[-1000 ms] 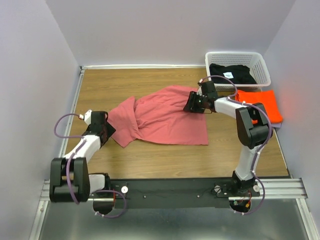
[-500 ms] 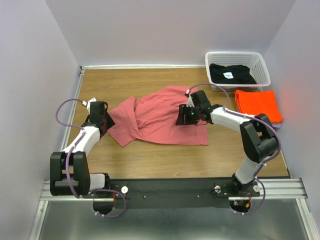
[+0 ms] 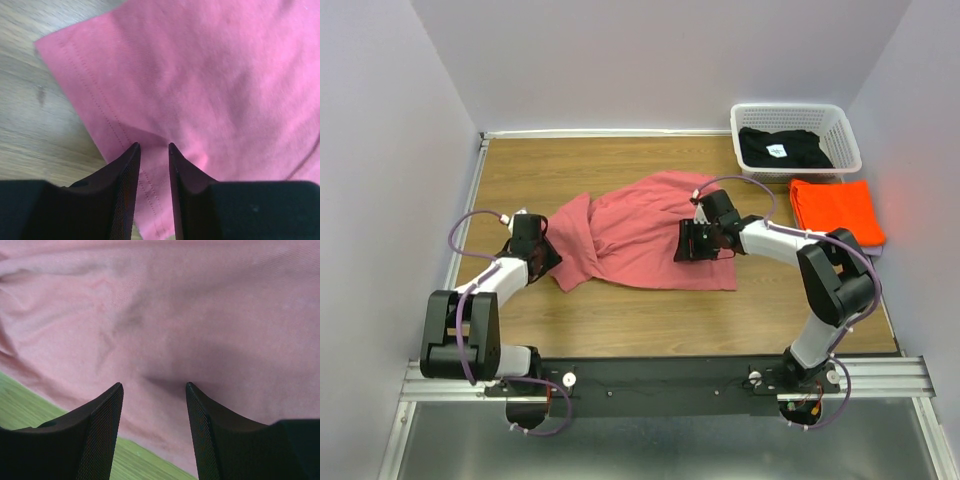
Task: Fold and stack the t-shirts
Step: Flatten the tshirt out
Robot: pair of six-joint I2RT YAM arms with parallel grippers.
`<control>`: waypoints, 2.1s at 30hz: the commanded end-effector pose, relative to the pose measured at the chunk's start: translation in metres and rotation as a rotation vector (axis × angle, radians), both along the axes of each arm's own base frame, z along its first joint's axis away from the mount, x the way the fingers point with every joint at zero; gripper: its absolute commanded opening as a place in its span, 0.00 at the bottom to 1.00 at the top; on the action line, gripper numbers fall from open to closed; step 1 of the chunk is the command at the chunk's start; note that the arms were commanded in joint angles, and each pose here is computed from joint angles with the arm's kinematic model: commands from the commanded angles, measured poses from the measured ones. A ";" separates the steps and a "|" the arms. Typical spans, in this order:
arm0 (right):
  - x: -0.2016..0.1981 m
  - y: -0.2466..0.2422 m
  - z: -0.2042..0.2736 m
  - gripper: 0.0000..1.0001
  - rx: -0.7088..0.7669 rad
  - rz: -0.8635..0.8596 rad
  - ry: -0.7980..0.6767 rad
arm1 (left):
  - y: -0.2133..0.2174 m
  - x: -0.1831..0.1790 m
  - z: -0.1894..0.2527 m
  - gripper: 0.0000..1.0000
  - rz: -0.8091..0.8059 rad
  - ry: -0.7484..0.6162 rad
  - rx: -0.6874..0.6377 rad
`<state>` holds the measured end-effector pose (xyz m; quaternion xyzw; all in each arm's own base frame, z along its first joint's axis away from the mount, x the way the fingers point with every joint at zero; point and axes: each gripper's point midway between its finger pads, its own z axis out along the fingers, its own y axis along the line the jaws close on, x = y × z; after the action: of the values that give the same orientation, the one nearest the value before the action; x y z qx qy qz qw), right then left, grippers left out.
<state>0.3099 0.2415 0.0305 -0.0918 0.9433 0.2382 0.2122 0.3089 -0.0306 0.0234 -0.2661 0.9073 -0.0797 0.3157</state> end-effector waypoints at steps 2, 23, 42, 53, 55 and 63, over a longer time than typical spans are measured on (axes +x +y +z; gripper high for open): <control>-0.001 -0.019 -0.006 0.61 -0.078 -0.085 -0.007 | -0.032 -0.042 -0.008 0.30 -0.059 0.066 -0.137; 0.096 -0.070 -0.015 0.62 -0.087 -0.294 -0.015 | -0.072 -0.009 0.036 0.46 -0.142 -0.022 -0.138; 0.029 -0.090 0.024 0.66 -0.077 -0.253 -0.048 | 0.031 0.004 0.022 0.76 -0.075 0.037 0.160; 0.015 -0.091 0.028 0.66 -0.059 -0.261 -0.043 | 0.033 0.010 0.001 0.72 -0.151 0.115 0.200; 0.017 -0.092 0.032 0.66 -0.060 -0.270 -0.053 | 0.032 0.008 -0.005 0.70 -0.162 0.134 0.194; 0.024 -0.104 0.039 0.66 -0.098 -0.335 -0.099 | 0.022 0.004 -0.015 0.58 -0.206 0.159 0.176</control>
<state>0.3336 0.1522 0.0659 0.0195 0.9440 0.1791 0.2763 0.3220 -0.0017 0.0219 -0.1627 0.9455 -0.0035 0.2820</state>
